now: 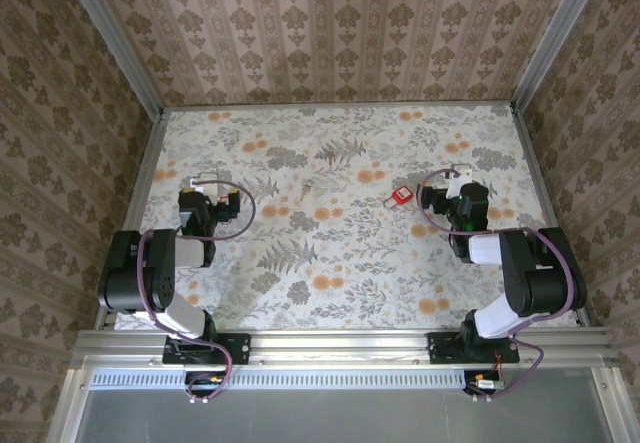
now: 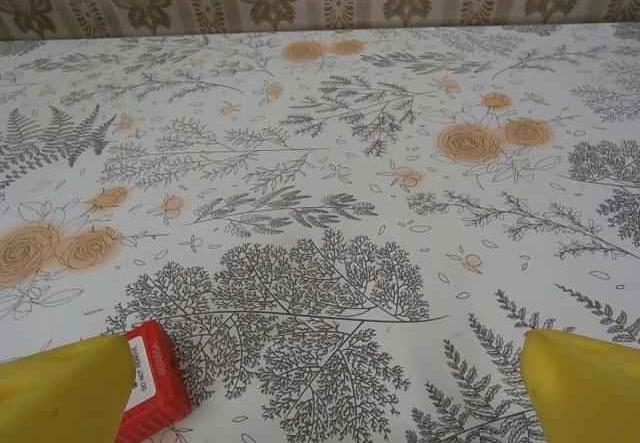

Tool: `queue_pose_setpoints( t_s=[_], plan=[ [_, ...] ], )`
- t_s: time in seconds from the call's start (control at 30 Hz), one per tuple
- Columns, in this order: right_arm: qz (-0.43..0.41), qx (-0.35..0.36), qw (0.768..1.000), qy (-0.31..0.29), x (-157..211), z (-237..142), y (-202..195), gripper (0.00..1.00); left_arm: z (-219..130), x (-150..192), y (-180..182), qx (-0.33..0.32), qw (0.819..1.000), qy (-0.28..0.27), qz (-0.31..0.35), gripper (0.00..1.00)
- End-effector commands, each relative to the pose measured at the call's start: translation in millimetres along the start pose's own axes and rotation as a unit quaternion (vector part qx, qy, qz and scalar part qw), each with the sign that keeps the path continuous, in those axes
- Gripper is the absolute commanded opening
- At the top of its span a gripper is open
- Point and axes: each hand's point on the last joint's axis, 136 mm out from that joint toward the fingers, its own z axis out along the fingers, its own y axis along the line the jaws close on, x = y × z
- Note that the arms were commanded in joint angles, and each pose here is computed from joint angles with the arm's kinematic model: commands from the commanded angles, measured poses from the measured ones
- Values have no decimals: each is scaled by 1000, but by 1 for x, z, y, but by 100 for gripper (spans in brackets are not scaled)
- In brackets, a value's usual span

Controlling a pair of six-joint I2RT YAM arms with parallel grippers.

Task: Unlock with the key

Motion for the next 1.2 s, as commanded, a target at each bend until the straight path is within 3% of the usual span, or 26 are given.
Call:
queue_pose_setpoints(
  t_s=[0.0, 0.6, 0.7, 0.77, 0.87, 0.97, 1.07, 1.17],
  plan=[
    [-6, -4, 1000, -3, -2, 0, 2, 100, 1, -13, -1, 4, 1000, -19, 6, 100],
    [-6, -1, 1000, -5, -3, -1, 1, 100, 1, -13, 10, -15, 1000, -16, -11, 100],
    [-21, 39, 999, 23, -15, -2, -1, 100, -10, -30, 15, -47, 999, -25, -3, 100],
    [-37, 24, 998, 38, -32, -5, 9, 100, -24, -51, 20, -65, 998, -27, 0, 100],
    [-52, 32, 998, -1, -68, -25, 22, 100, -54, -91, 20, -73, 996, -52, 7, 100],
    [-16, 47, 999, -14, -100, -49, 27, 100, -87, -125, 32, -92, 991, -59, -71, 100],
    [96, 64, 993, 23, -122, -72, 20, 100, -125, -131, 55, -140, 965, -15, -221, 100],
    [215, 85, 972, 31, -125, -83, 7, 100, -153, -128, 49, -96, 954, 12, -285, 100]
  ],
)
